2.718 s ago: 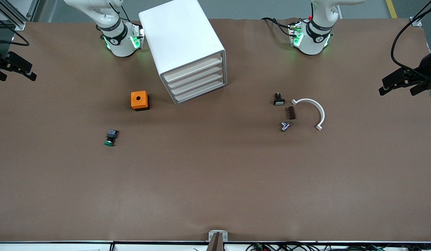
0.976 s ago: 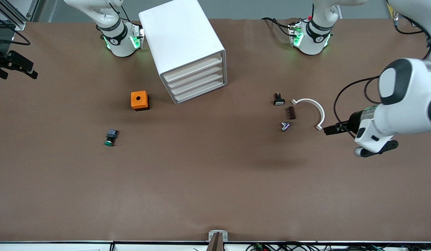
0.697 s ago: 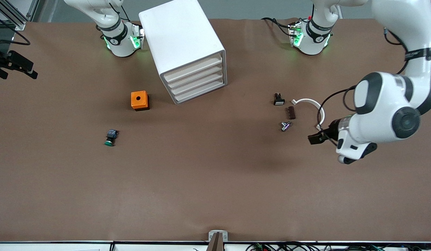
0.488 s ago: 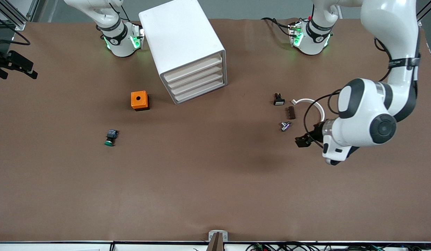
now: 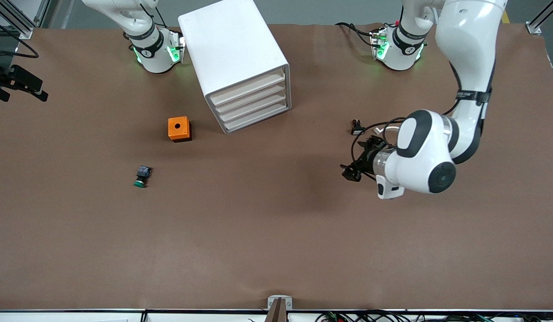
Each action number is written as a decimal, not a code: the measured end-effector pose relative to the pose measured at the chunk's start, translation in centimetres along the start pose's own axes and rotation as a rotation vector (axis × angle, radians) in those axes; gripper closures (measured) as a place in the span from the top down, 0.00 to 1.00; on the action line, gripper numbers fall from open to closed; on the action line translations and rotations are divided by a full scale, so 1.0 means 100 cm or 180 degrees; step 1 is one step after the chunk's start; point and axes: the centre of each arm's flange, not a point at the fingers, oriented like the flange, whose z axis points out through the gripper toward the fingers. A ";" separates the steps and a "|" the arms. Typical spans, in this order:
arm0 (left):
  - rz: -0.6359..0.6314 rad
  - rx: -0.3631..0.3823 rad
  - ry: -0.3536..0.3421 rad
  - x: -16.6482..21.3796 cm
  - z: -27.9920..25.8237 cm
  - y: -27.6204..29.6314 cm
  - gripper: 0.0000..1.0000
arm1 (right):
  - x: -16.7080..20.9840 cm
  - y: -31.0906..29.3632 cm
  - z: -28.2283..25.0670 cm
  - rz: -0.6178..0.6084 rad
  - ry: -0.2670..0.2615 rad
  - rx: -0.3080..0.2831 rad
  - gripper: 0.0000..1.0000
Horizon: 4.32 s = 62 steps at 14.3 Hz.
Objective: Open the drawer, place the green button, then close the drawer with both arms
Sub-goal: 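Move the left gripper toward the white drawer cabinet's drawer front, then pull the drawer open with the left gripper while the right gripper reaches the button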
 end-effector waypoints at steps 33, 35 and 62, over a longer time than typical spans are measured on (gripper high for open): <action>-0.2857 0.1978 -0.1252 -0.118 0.297 0.056 0.65 | 0.084 -0.039 0.145 0.0450 -0.0275 -0.0157 1.00; -0.2829 0.2031 -0.1188 -0.130 0.307 0.053 0.65 | 0.085 -0.041 0.176 0.0453 -0.0173 -0.0149 1.00; -0.3321 0.1519 -0.1679 -0.021 0.226 0.078 0.15 | 0.042 -0.076 0.438 0.0554 0.0287 -0.0096 1.00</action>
